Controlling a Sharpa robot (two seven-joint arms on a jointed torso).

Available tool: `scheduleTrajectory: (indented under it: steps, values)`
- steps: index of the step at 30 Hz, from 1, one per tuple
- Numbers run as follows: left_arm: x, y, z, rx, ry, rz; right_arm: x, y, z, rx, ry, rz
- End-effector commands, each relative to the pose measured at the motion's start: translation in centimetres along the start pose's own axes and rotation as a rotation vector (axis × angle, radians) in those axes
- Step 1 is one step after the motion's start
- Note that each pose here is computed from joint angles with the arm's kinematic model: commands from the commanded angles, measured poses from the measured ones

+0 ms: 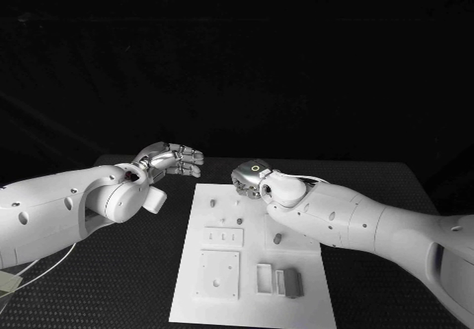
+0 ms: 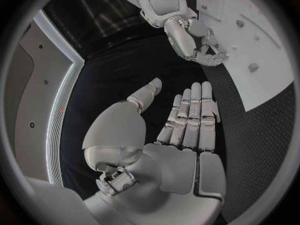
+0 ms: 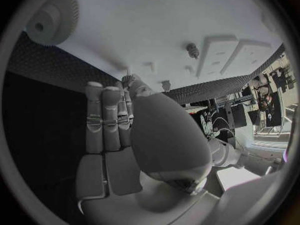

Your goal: Assemble the parts on the task board

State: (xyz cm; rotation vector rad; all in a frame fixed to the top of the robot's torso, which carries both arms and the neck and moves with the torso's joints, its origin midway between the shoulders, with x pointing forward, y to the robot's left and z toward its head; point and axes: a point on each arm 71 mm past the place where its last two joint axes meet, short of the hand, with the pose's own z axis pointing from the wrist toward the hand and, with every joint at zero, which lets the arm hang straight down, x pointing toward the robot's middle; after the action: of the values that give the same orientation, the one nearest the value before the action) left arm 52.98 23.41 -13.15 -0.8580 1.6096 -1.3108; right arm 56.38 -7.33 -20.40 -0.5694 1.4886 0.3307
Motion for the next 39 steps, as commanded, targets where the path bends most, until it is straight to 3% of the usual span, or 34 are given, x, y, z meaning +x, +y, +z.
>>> scheduleTrajectory:
  steps: [1,39]
  values:
    - [0.05,-0.23,0.02,0.008,0.002,-0.003,1.04,0.36,-0.23,-0.016,0.054,-0.003]
    - [-0.31,-0.15,-0.05,0.003,-0.008,-0.002,0.63,-0.3,-1.08,0.008,-0.052,-0.015]
